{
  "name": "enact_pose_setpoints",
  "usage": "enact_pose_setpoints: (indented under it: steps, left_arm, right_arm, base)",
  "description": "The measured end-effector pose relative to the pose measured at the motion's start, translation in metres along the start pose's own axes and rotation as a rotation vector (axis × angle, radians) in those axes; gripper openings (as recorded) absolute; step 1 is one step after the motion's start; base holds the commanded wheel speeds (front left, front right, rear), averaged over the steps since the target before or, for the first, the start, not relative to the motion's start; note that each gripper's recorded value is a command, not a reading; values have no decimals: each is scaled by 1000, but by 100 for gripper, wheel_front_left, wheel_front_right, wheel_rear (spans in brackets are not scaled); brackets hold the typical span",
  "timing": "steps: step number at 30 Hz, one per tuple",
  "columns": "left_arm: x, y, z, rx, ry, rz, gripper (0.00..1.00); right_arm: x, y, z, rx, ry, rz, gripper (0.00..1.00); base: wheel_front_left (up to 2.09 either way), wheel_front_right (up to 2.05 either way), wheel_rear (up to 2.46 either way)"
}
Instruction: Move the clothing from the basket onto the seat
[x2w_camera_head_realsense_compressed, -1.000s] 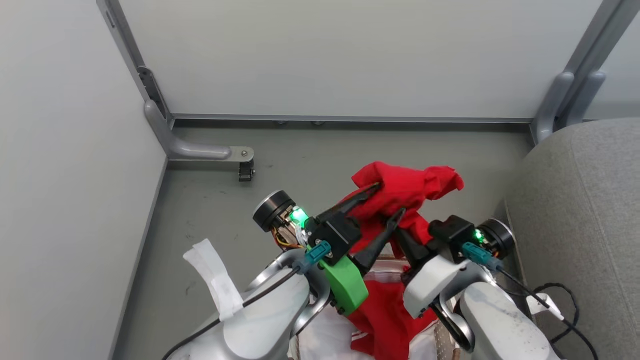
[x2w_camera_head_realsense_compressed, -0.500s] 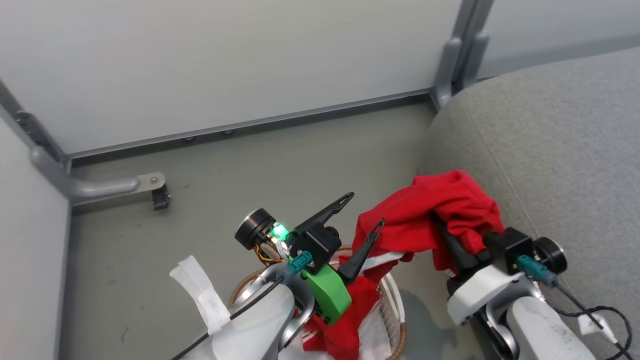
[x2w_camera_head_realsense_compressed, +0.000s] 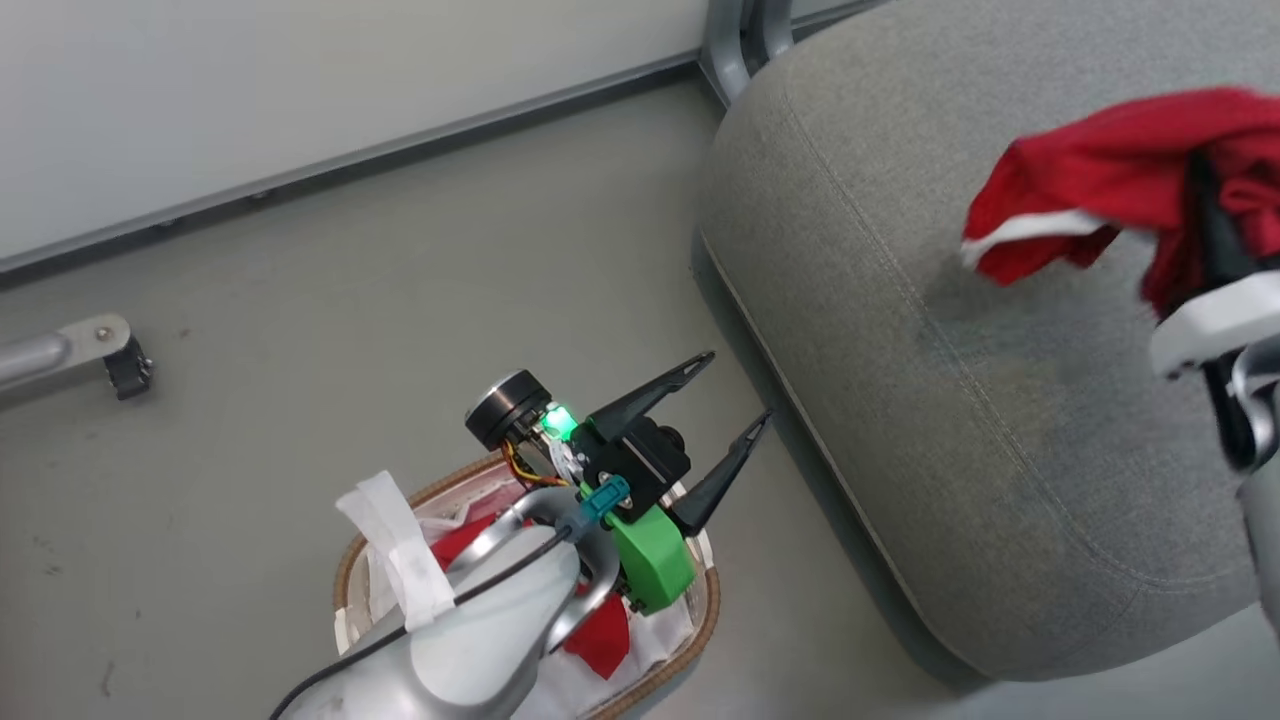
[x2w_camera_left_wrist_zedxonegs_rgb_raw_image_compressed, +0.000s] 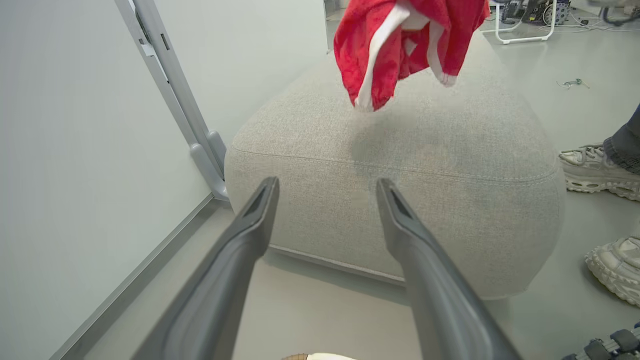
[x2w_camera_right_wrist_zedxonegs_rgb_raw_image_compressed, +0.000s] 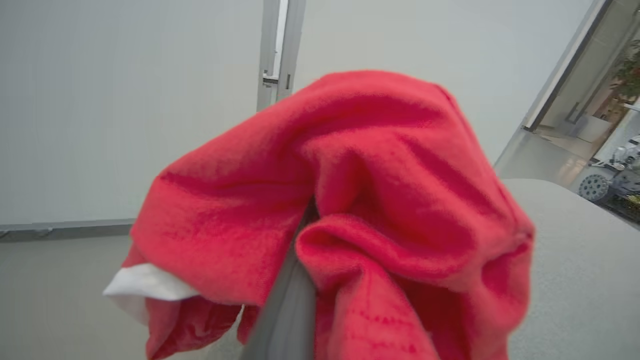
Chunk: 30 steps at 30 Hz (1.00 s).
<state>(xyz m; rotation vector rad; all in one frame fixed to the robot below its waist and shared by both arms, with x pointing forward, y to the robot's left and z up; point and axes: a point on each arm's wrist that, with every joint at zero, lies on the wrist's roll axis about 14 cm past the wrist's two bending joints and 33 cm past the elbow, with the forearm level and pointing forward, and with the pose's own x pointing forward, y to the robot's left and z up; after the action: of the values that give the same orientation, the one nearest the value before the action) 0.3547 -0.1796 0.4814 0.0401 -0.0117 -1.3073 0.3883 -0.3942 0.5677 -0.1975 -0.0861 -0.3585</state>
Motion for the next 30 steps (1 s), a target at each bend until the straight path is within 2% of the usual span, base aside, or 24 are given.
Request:
enact_pose_setpoints:
  steps: [4,7,13,18,20,21,22,23,26,30]
  left_arm:
    - [2,17,-22,-15,22,-10,100]
    - [4,32,-34,-37,20,-1,100]
    - [-9,64,-82,-113,66,55,100]
    - [-21,74,-117,-173,107,86,100]
    - [-28,78,-129,-195,125,107,100]
    - [-33,81,-137,-204,140,121,100]
    - [-38,83,-143,-211,155,132,100]
    - [-42,86,-147,-219,164,148,100]
    - [-53,101,-153,-236,173,207,100]
    - [-65,109,-151,-242,181,258,100]
  right_arm:
    - [35,-44,6,-27,12,-129,0]
    - [58,-58,1,-65,42,-172,0]
    - [112,-37,-26,-98,94,-174,0]
    - [136,-26,-66,-159,178,-168,0]
    - [138,-27,-81,-136,199,-197,0]
    - [138,-29,-90,-123,215,-217,23]
    - [136,-33,-99,-103,231,-244,95]
    - [133,-36,-108,-89,243,-268,100]
    - [116,-42,-134,-91,299,-309,100]
    - [100,-32,-152,-99,341,-297,100]
  base:
    - [0,0,0]
    - [0,0,0]
    - [0,0,0]
    - [0,0,0]
    - [0,0,0]
    - [0,0,0]
    - [0,0,0]
    - [0,0,0]
    - [0,0,0]
    - [0,0,0]
